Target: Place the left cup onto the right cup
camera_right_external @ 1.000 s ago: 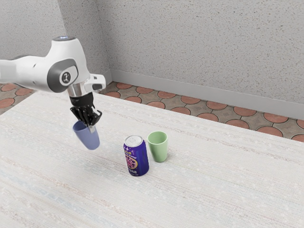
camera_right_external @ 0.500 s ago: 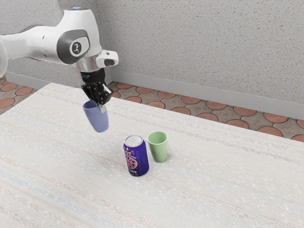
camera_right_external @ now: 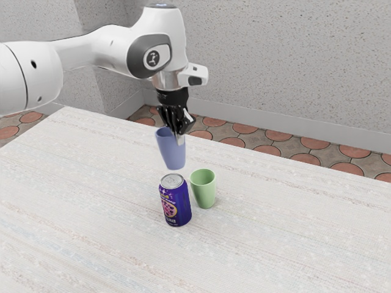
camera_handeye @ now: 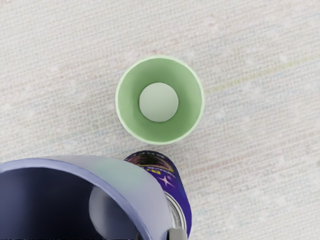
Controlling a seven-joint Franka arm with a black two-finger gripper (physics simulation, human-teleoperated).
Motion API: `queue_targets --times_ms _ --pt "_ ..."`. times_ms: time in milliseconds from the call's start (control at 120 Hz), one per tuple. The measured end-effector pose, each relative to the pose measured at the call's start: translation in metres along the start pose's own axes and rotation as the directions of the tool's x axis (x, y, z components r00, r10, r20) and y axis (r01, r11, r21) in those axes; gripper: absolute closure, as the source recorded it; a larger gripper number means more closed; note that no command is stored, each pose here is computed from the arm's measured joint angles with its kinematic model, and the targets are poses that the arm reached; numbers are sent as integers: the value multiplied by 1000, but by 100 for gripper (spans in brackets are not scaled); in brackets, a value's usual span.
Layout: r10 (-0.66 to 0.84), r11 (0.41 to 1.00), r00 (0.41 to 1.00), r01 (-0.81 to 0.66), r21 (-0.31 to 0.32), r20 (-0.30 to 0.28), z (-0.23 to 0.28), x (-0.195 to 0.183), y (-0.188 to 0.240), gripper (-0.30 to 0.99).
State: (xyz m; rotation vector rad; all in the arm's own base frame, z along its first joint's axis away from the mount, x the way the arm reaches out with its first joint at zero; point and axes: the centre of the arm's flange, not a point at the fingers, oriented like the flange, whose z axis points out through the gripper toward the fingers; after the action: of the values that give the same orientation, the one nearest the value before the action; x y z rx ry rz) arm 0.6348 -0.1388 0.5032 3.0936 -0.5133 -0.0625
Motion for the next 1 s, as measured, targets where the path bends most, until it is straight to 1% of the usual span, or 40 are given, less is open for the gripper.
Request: queue_targets --times_ms 92,333,600,800,1000 --pt "27 1000 1000 -27 5 6 3 11 15 79" --pt "56 998 998 -57 7 12 13 40 31 79" --pt "59 998 998 -60 10 22 34 63 29 79" --pt "51 999 999 -51 12 13 50 74 21 79" --pt "35 999 999 -35 13 -8 52 77 7 79"
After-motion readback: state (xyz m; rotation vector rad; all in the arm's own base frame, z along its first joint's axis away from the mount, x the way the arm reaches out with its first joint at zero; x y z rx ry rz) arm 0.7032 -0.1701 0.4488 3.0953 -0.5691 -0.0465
